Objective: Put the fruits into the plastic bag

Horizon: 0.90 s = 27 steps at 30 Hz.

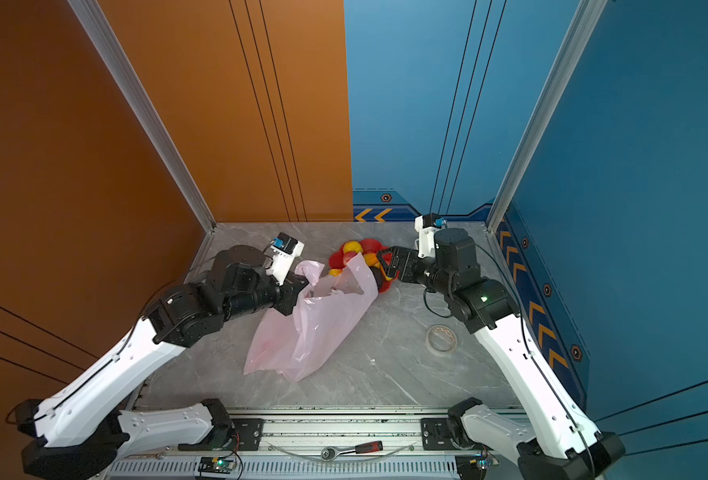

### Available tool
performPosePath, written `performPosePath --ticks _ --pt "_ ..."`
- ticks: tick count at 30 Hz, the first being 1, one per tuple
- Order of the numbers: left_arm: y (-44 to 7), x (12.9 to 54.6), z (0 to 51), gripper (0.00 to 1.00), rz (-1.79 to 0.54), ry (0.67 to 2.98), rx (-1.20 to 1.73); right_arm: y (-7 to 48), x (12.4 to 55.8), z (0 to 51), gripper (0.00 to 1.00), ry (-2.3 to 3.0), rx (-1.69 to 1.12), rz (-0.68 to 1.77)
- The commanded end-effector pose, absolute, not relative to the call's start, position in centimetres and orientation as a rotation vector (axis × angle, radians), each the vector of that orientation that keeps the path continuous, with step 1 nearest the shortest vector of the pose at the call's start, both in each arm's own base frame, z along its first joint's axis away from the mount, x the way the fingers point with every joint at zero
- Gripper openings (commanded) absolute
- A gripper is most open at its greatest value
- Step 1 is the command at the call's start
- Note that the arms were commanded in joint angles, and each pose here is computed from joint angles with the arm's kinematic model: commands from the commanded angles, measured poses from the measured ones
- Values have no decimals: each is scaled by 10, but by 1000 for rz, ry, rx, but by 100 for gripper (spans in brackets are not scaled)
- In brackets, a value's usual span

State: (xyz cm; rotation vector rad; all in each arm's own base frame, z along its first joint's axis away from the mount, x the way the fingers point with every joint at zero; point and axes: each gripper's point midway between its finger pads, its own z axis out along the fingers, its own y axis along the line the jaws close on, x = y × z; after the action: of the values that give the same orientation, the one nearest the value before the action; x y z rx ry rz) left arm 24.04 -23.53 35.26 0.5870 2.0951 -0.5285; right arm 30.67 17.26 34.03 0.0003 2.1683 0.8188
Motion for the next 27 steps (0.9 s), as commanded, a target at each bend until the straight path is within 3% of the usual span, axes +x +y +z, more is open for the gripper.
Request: performPosePath --ticks 1,6,18,22,27 --pt "-238 232 354 0 -586 2078 630 192 301 298 90 2379 -82 877" --pt "-240 227 351 0 -615 2084 648 218 321 280 100 2476 -274 742" --pt "-236 218 346 0 -639 2090 654 276 347 228 100 2587 -580 610" --pt "-233 217 345 0 -633 2090 650 278 350 222 93 2610 -600 532" --pt "-227 218 345 0 -609 2091 635 265 345 229 75 2606 -575 468"
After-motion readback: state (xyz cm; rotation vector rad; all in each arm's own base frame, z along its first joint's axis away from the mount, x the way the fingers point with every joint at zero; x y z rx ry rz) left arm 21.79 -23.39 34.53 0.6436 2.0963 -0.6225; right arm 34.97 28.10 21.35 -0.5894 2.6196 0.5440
